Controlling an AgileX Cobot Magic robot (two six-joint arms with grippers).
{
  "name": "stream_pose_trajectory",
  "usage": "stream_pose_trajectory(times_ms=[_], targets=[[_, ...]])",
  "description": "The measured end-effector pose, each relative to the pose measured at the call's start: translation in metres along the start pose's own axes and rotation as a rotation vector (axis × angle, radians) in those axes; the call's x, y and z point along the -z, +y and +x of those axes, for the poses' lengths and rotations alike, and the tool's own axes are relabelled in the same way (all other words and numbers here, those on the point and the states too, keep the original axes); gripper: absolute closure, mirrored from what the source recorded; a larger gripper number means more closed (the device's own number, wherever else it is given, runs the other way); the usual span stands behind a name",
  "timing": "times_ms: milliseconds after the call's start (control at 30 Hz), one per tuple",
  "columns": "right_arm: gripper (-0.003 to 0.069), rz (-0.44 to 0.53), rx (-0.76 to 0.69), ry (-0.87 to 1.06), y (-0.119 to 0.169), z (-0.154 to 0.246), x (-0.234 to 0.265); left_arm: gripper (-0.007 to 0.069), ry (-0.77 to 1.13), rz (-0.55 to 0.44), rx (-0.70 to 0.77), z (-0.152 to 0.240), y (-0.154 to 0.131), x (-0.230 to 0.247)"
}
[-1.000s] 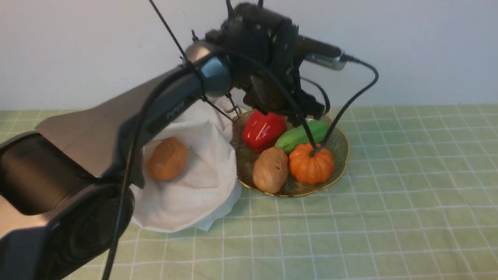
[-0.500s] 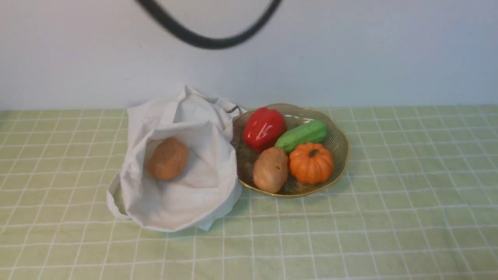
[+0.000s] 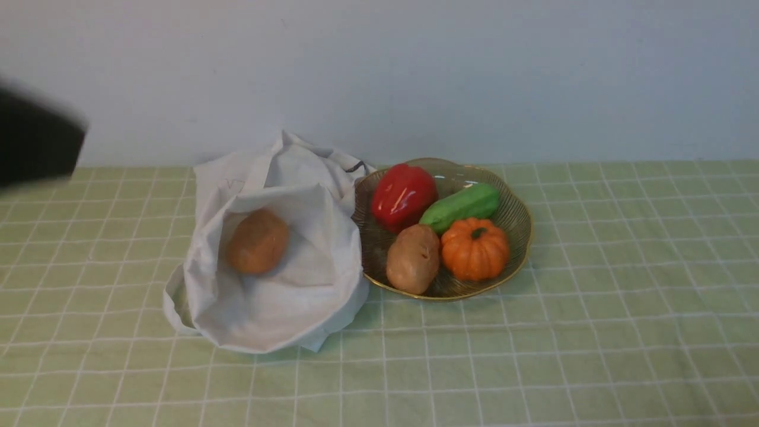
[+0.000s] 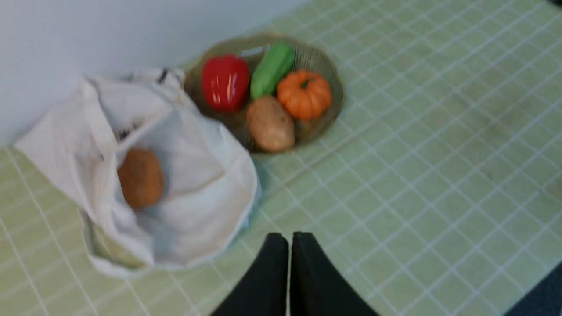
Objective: Take vegetables from bag on green coffee tablecloth place on plate.
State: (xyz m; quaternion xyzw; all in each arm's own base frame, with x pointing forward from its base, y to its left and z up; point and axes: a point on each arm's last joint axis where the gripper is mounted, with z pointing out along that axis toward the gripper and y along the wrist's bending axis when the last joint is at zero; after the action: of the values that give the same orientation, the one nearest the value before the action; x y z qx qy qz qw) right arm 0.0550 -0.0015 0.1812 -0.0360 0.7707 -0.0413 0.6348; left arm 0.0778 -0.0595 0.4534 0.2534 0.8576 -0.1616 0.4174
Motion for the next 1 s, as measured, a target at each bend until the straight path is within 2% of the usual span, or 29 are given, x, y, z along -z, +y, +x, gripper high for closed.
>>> stream_pose_trajectory(times_ms=[67, 133, 300, 533, 1000], targets=[[0.0674, 0.0, 0.0, 0.0, 0.0, 0.0, 0.0, 0.063, -0.059, 0.01, 0.033, 0.03, 0.002, -0.002], [0.0674, 0.0, 0.0, 0.0, 0.0, 0.0, 0.0, 0.063, -0.196, 0.027, 0.091, 0.065, 0.005, -0.01], [0.0674, 0.0, 0.0, 0.0, 0.0, 0.0, 0.0, 0.063, -0.437, 0.059, 0.222, 0.116, 0.011, -0.043], [0.0674, 0.0, 0.0, 0.0, 0.0, 0.0, 0.0, 0.063, -0.431, 0.051, 0.253, 0.137, 0.014, -0.077], [0.0674, 0.0, 0.0, 0.0, 0.0, 0.0, 0.0, 0.063, -0.406, 0.04, 0.243, 0.142, 0.015, -0.082]])
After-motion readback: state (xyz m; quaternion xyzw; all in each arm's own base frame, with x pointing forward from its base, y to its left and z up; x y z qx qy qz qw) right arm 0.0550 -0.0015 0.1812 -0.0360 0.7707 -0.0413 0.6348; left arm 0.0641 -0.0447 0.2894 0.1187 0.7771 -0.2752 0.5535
